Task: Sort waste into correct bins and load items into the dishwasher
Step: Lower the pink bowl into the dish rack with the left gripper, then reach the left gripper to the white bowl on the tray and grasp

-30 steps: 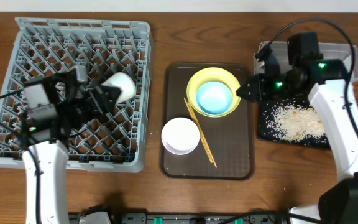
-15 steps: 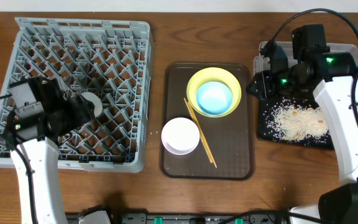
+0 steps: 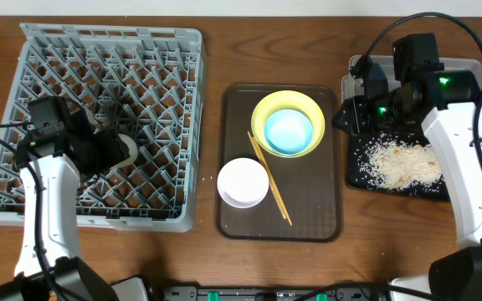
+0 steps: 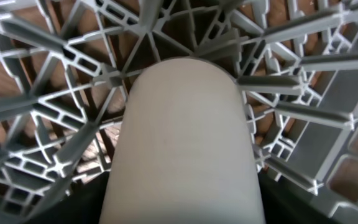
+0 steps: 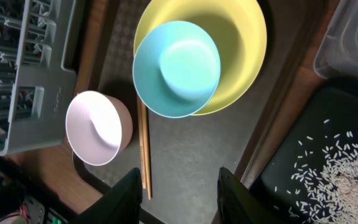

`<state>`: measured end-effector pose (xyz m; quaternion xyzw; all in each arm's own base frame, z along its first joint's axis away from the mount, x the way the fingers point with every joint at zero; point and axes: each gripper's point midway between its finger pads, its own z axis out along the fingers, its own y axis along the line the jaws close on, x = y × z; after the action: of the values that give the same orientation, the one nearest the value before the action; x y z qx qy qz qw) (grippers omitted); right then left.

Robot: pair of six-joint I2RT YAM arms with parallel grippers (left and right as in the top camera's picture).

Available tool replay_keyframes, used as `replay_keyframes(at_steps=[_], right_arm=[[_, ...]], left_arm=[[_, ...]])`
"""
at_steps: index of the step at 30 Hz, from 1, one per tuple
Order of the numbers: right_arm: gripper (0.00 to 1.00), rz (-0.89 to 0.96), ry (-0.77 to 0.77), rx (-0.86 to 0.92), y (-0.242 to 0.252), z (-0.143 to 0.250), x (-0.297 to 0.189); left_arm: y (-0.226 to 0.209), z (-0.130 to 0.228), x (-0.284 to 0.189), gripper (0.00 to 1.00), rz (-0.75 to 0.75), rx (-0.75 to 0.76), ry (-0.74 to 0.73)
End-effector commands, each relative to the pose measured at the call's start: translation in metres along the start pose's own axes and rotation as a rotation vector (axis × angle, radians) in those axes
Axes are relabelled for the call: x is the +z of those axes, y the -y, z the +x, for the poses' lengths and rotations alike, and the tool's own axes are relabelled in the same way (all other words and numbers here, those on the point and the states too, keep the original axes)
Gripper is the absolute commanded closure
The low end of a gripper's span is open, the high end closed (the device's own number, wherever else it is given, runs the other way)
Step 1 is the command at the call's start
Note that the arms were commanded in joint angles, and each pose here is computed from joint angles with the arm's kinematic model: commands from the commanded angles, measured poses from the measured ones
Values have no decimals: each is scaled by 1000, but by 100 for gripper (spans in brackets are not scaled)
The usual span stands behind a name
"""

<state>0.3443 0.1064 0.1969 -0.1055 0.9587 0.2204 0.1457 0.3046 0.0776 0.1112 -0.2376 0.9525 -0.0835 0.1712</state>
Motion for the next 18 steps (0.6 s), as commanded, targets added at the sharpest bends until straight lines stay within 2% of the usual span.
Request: replay_keyframes(at_steps=[1,3,9,15,18], right_arm=[[62,7,10,-5,3,-3,-4],[59,8,7,-3,4,-3,-4],[50,68,1,25,21,0,-8],[45,102,34,108,45,3,-27],[31,114,50,143,55,6,-37]], left_arm=[[-2,-8,-4,12,-13,0,20],[1,-10,-6,7,2,2,30],[21,-13,-32,6,45,46,85],[86,-1,-62,2,130,225,143],[126,22,-60,2,187,329,107]])
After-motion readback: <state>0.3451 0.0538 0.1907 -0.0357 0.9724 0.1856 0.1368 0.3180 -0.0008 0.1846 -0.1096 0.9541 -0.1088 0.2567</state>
